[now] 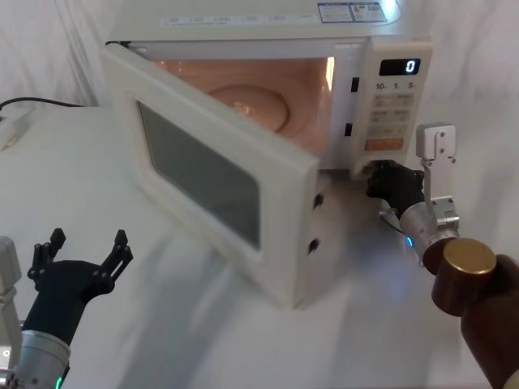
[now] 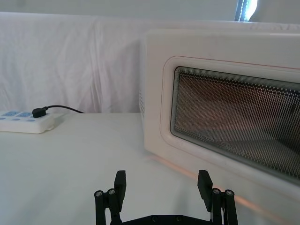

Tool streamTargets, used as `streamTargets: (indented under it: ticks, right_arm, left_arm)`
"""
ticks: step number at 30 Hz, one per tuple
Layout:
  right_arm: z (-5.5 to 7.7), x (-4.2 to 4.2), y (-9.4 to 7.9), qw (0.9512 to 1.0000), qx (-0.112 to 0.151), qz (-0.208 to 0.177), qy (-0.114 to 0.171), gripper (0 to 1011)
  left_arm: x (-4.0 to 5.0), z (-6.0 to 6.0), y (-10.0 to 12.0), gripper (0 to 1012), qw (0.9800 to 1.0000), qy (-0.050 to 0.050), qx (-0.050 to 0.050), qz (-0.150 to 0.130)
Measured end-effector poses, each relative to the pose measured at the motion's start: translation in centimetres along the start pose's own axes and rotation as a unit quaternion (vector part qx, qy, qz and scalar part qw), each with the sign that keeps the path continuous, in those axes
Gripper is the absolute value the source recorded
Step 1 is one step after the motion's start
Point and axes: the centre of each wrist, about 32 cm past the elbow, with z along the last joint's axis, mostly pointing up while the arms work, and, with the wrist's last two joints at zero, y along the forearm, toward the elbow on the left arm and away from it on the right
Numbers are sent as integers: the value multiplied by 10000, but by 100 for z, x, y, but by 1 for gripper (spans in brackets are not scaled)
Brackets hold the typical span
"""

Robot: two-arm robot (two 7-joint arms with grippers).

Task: Press the button to open the microwave door with one hand; close the microwave door with the other hand.

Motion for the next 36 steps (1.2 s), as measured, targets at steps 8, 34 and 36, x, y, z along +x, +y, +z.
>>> streamTargets:
  ticks: [8,34,36]
  right_arm:
    - [8,-24,-111,10000,19,23,27,0]
    - [68,-269,-855,9998,190,67,46,0]
    - [59,-296,-915,9997,233,78,9,0]
  left_arm:
    - [0,0,0,1001,10000,0,0,0]
    - [0,0,0,1001,10000,0,0,0]
    - [0,0,0,1001,10000,0,0,0]
